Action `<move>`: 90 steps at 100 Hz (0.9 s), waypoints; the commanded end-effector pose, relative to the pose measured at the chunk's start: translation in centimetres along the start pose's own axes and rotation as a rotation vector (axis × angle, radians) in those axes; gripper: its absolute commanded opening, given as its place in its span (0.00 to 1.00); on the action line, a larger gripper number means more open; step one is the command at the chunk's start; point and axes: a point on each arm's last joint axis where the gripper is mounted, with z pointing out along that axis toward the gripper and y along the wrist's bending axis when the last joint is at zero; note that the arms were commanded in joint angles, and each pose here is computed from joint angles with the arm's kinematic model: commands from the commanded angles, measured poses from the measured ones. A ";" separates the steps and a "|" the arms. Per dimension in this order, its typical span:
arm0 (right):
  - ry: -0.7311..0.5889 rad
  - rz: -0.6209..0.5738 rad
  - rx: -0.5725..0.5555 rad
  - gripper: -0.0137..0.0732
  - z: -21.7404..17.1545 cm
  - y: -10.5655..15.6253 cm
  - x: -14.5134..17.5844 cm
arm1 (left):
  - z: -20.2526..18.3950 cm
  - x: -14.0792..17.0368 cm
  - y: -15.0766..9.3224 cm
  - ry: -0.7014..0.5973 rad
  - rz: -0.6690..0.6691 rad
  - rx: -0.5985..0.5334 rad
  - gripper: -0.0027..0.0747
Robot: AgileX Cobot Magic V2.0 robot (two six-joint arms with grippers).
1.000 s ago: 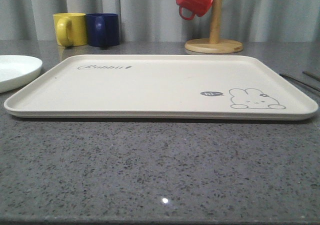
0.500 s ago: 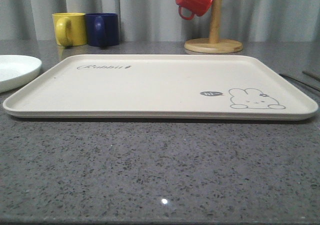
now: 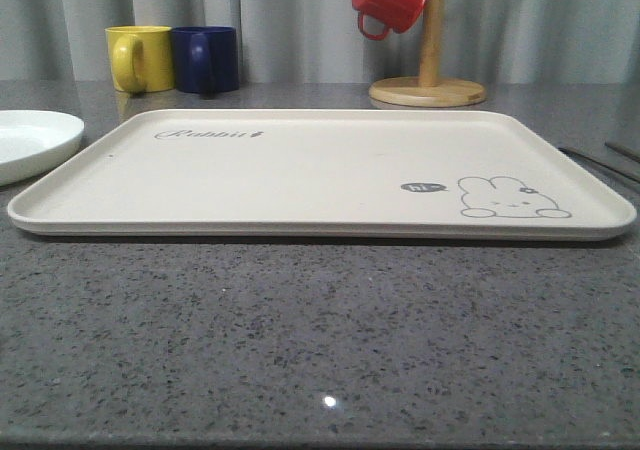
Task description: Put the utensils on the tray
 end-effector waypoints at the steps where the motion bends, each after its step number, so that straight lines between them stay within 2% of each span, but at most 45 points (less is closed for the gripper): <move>1: -0.120 -0.008 -0.007 0.07 -0.2 0.1 -1.5 | 0.5 -2.9 -0.1 0.022 -0.012 0.001 0.01; 15: -0.120 -0.008 -0.007 0.07 -0.2 0.1 -1.5 | 2.8 -4.6 -0.2 0.100 0.019 -0.003 0.01; 34: -0.120 -0.008 -0.007 0.07 -0.2 0.1 -1.5 | 5.3 -4.9 -0.4 0.181 0.030 -0.003 0.03; 44: -0.120 -0.008 -0.007 0.07 -0.2 0.1 -1.5 | 6.2 -4.8 -0.4 0.213 0.031 -0.003 0.16; 56: -0.120 -0.008 -0.007 0.07 -0.2 0.1 -1.5 | 6.8 -4.8 -0.5 0.234 0.033 -0.004 0.45; 63: -0.120 -0.008 -0.007 0.07 -0.2 0.1 -1.5 | 7.1 -4.9 -0.4 0.233 0.038 -0.008 0.58; 70: -0.120 -0.008 -0.007 0.07 -0.2 0.1 -1.5 | 7.5 -5.1 -0.3 0.218 0.053 -0.022 0.64; 90: -0.120 -0.008 -0.007 0.07 -0.2 0.1 -1.5 | 9.8 -7.2 0.3 0.256 0.053 -0.062 0.64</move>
